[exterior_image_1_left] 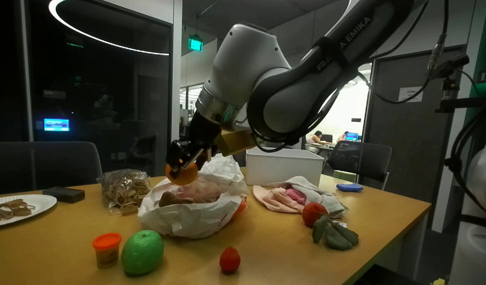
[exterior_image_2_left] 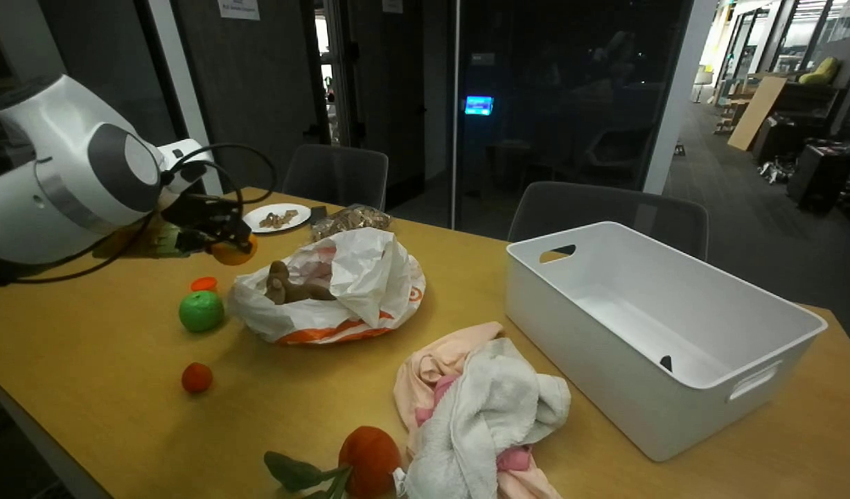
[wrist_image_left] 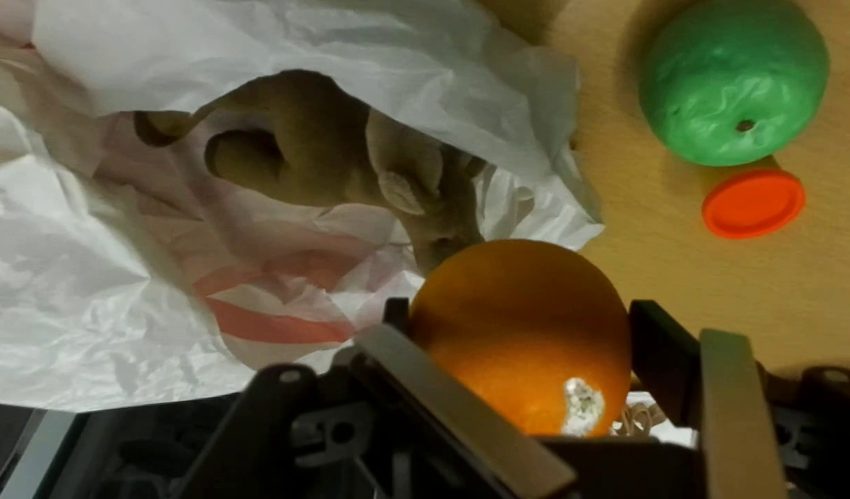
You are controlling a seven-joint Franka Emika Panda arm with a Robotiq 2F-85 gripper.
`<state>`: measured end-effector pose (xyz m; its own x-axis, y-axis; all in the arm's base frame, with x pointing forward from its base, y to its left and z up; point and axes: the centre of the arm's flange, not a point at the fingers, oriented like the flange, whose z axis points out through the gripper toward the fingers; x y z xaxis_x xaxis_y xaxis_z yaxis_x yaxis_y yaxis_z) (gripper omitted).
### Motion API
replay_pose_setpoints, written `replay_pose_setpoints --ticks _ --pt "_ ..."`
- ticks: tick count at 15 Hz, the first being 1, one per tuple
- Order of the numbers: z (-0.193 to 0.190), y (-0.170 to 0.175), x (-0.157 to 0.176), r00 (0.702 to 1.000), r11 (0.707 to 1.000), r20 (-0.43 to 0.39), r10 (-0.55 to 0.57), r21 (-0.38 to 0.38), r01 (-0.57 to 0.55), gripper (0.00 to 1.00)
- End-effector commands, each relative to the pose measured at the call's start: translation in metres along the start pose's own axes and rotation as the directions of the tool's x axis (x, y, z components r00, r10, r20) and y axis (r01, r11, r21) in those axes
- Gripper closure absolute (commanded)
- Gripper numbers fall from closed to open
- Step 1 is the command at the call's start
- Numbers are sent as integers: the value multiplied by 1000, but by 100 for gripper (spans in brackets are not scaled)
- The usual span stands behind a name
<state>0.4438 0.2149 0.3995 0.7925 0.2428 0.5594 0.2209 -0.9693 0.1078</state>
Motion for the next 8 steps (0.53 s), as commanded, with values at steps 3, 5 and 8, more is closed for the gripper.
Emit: replay_pose_setpoints --ticks 3,5,8 --pt "51 -11 2 999 994 -31 -17 -108 14 46" --pt "65 -11 -2 999 990 -35 -22 -142 17 46" --pt "84 -10 -2 998 979 -45 -35 -203 25 46"
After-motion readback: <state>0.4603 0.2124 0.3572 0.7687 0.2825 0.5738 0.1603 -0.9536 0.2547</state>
